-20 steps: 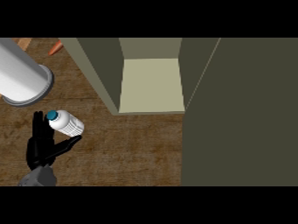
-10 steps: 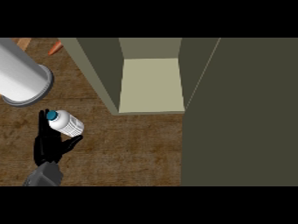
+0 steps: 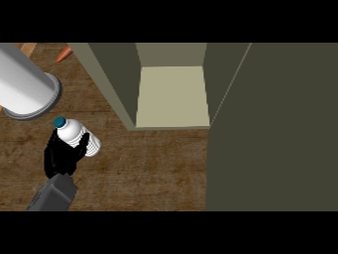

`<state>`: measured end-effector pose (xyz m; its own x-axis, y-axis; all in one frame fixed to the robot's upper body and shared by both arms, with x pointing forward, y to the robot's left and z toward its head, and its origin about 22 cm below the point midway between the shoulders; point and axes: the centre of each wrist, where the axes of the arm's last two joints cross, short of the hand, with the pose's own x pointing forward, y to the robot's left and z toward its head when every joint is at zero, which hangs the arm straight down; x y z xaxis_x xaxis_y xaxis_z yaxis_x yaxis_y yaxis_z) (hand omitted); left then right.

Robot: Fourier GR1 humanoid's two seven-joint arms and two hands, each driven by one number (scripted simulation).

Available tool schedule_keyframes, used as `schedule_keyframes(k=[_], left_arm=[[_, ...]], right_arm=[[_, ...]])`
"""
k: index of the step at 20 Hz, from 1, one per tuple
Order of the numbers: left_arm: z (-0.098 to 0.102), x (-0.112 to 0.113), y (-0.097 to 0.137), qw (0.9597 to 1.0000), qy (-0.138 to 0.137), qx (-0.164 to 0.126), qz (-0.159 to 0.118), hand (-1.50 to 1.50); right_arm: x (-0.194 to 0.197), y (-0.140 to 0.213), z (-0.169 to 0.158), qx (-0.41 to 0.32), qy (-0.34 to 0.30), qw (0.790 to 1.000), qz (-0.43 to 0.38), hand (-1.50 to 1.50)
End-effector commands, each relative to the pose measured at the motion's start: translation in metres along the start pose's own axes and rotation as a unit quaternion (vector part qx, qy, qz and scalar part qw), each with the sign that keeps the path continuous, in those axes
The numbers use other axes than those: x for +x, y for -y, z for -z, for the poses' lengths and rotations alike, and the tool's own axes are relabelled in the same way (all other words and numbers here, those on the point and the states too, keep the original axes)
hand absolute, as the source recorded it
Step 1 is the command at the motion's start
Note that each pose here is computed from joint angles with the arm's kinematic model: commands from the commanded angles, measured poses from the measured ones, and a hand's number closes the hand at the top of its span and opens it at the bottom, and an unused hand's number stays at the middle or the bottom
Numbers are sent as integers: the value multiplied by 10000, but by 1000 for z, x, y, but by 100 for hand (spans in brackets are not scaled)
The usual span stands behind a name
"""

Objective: Pick up the bottled water, place it into the cabinet and close the cabinet

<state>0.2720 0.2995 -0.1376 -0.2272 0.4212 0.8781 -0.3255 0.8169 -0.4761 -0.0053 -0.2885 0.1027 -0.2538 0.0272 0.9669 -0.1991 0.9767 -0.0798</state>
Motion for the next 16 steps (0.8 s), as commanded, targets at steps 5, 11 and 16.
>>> schedule_keyframes(k=[5,11,16], left_arm=[[5,-2,11,9982,569,121,164,150],[-24,-34,52,9899,223,-1401,61,150],[-27,-27,61,9836,222,-1791,-36,150]], right_arm=[[32,-8,10,44,401,9992,31,-150],[31,-7,10,95,369,9993,7,-150],[21,0,8,56,349,9994,-5,-150]])
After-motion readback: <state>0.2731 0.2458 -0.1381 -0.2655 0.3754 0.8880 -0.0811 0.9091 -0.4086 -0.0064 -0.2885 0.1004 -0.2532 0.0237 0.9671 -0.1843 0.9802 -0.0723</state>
